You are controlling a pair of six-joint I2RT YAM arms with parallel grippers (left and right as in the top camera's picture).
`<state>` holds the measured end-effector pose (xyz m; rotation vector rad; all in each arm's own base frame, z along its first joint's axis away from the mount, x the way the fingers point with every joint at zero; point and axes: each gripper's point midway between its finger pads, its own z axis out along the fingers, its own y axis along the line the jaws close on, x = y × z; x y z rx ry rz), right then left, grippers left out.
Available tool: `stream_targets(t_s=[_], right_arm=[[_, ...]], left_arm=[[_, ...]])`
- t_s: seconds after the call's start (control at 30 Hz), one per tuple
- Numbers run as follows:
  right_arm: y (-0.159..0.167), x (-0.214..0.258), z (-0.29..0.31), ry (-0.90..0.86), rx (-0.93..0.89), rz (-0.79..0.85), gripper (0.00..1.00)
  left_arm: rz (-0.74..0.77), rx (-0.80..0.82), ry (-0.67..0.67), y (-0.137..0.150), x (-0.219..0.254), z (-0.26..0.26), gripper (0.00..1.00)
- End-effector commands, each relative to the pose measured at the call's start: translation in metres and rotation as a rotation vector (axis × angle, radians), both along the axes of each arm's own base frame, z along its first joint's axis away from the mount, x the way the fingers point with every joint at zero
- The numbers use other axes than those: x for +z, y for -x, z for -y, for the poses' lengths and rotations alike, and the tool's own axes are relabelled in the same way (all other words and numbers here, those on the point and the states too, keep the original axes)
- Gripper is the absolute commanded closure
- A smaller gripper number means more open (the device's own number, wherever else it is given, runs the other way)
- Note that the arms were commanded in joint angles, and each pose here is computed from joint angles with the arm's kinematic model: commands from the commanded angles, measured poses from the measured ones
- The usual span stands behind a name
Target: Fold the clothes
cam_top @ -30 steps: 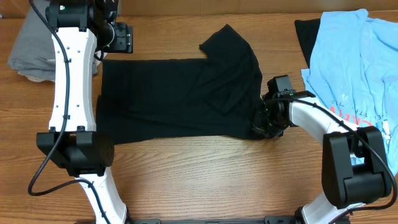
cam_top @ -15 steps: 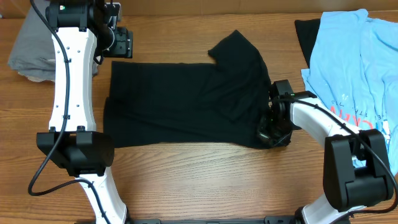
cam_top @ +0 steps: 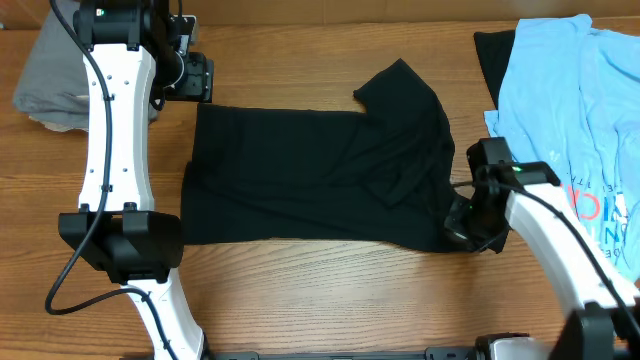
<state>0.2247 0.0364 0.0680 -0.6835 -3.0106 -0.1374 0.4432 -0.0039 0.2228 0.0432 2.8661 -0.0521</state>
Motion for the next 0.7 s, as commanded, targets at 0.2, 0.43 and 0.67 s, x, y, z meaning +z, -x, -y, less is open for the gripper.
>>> stream_targets(t_s=[0.2, 0.43, 0.67], right_arm=[[-0.065, 0.133, -0.03, -0.138, 0.276, 0.351, 0.28], [-0.134, 0.222, -0.032, -0.081, 0.359, 0.601, 0.27], [-0.213, 0.219, -0.044, -0.028, 0.425, 0.685, 0.26]], left_arm=[[0.1, -0.101, 0.022, -0.014, 0.024, 0.023, 0.17], [0.277, -0.084, 0.016, -0.044, 0.057, 0.017, 0.07], [0.349, -0.043, 0.034, -0.09, 0.036, 0.001, 0.07]])
